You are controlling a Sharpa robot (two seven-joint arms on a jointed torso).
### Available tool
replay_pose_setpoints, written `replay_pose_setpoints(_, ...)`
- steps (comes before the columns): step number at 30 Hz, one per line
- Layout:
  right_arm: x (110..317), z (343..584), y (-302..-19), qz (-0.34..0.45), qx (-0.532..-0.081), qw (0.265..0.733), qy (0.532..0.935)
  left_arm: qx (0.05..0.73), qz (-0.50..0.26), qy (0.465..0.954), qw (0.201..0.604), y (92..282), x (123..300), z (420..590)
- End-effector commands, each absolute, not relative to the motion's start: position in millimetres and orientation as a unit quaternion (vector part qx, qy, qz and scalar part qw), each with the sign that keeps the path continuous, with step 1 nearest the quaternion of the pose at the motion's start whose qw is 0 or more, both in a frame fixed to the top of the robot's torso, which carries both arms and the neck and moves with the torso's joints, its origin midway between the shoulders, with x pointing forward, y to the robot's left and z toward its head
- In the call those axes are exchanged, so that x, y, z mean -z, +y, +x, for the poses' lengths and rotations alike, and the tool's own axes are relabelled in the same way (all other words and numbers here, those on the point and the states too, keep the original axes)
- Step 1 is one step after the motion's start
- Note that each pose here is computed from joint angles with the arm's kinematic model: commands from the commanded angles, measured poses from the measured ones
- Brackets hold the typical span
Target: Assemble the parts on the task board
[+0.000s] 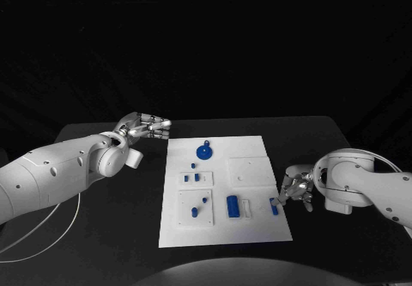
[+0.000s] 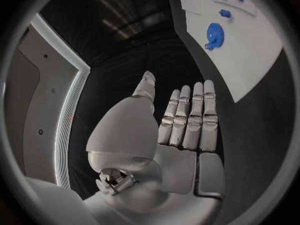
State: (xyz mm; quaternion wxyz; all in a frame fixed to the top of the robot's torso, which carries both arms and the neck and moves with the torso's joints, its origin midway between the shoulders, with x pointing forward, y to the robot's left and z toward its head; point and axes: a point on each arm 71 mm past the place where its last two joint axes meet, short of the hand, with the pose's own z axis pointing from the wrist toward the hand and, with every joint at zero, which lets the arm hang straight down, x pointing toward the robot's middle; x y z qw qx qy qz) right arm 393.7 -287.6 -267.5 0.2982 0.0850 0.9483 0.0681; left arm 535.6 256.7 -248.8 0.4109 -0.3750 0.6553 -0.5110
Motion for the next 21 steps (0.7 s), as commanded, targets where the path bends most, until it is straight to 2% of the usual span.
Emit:
replay_pose_setpoints(1, 270, 394, -290, 0.080, -0.028, 0.318, 0.944, 0.520, -0.375, 0.646, 0.414, 254.8, 247.3, 535.3)
replay_pose_setpoints(9, 287, 388, -283, 0.081, -0.023, 0.323, 0.943, 0.520, -0.376, 0.647, 0.412, 254.4, 247.6, 535.1)
replay_pose_setpoints(15, 293, 389, -278, 0.091, -0.022, 0.341, 0.935, 0.520, -0.377, 0.648, 0.410, 254.7, 247.9, 534.9)
replay_pose_setpoints(21, 301, 387, -274, 0.083, -0.019, 0.337, 0.938, 0.519, -0.378, 0.649, 0.408, 254.7, 248.2, 534.8)
